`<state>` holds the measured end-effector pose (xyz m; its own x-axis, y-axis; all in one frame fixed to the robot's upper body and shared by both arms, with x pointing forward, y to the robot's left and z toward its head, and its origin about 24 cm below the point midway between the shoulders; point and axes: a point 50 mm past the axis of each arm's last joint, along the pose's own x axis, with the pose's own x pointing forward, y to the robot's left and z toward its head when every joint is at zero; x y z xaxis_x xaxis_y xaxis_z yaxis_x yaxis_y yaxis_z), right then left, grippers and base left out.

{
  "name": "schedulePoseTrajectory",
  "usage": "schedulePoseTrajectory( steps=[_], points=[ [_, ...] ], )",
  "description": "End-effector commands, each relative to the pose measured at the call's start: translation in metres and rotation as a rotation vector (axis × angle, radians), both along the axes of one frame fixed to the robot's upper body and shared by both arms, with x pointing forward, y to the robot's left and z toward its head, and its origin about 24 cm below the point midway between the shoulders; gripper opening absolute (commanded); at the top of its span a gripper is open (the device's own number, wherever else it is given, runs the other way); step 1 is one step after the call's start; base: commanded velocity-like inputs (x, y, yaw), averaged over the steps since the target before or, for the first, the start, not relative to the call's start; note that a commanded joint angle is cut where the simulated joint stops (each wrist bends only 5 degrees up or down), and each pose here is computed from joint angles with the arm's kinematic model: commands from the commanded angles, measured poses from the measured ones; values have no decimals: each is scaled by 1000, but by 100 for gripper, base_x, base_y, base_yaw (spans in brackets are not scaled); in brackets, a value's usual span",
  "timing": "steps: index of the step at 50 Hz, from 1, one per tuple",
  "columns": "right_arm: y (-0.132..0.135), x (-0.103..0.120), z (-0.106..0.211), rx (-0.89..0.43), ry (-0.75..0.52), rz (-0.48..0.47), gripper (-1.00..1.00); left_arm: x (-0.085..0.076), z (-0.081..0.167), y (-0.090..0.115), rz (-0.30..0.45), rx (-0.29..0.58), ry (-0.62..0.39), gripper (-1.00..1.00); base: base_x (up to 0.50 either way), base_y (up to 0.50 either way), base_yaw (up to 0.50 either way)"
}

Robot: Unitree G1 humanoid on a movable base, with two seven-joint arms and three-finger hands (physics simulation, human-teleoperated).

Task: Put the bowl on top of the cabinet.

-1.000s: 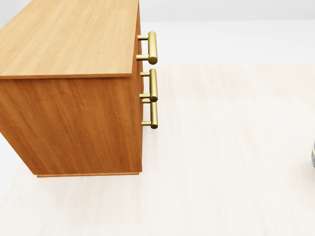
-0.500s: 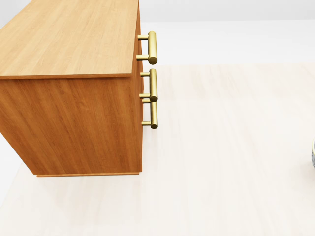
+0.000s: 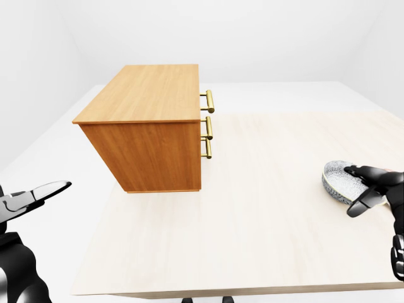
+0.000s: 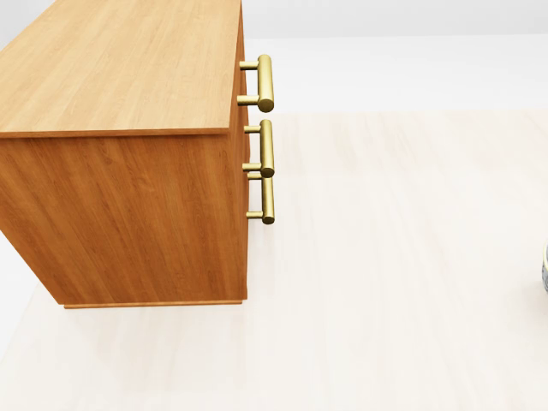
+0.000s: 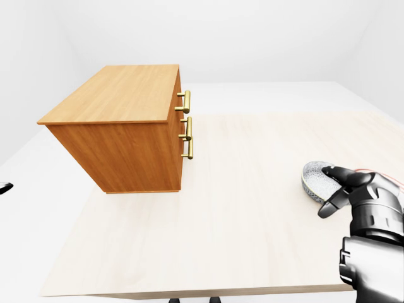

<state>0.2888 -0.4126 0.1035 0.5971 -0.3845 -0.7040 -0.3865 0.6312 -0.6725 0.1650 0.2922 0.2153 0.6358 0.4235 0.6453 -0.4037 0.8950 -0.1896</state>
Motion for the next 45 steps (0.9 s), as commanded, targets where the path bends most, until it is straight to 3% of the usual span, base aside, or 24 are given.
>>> schedulePoseTrajectory(
  steps=[1, 45],
  points=[
    [1, -1, -5, 8, 1, -4, 100, 0, -1, 0, -1, 0, 3, 100, 0, 0, 0],
    [7, -5, -28, 20, -5, -33, 100, 1, -1, -2, -6, 1, 6, 100, 0, 0, 0]
  ],
)
